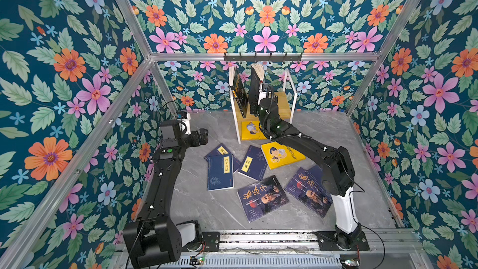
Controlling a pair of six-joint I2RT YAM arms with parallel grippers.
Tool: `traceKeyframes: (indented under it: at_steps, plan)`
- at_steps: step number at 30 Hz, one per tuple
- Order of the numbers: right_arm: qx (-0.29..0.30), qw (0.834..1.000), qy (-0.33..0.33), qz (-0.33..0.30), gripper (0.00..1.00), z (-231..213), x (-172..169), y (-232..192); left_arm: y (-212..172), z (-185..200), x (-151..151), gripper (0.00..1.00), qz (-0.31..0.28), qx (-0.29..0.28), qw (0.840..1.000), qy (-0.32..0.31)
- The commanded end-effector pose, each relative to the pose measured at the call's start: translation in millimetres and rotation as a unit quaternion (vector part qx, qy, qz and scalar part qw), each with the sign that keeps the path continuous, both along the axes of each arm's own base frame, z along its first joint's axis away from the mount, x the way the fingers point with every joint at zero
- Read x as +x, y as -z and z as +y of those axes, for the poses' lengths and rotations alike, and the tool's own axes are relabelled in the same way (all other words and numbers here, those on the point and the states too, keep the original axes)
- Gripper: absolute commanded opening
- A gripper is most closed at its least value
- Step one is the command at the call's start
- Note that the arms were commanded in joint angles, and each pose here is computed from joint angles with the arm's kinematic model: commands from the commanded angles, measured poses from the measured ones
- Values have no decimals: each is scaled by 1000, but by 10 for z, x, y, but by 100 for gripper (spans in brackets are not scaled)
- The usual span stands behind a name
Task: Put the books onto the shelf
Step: 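Carry the upright book with the right gripper onto the wooden shelf beside the black book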
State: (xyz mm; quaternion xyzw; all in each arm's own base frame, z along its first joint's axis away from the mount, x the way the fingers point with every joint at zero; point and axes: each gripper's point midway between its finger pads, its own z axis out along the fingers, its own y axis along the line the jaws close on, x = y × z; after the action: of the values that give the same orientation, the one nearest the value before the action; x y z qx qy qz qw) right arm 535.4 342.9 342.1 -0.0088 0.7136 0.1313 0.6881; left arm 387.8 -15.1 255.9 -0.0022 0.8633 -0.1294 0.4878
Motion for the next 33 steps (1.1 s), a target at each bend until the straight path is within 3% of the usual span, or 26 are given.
traceKeyframes:
  at_steps: [1,8,19,23,33]
  plan:
    - [16,999,-26,-14,0,148,-73,-89,-30,-7,13,100,-3,-6,1000,0]
    - [9,999,-48,-6,0,284,-77,41,-17,-17,18,100,-2,-9,1000,2]
    - [-18,992,-127,-15,32,482,-248,110,2,-29,15,100,-2,-14,1000,5]
    - [-24,987,-155,-48,37,473,-393,19,2,-21,18,100,0,-14,1000,3]
    - [-23,952,-295,-78,65,308,-757,-96,9,22,8,100,-1,-18,1000,-3]
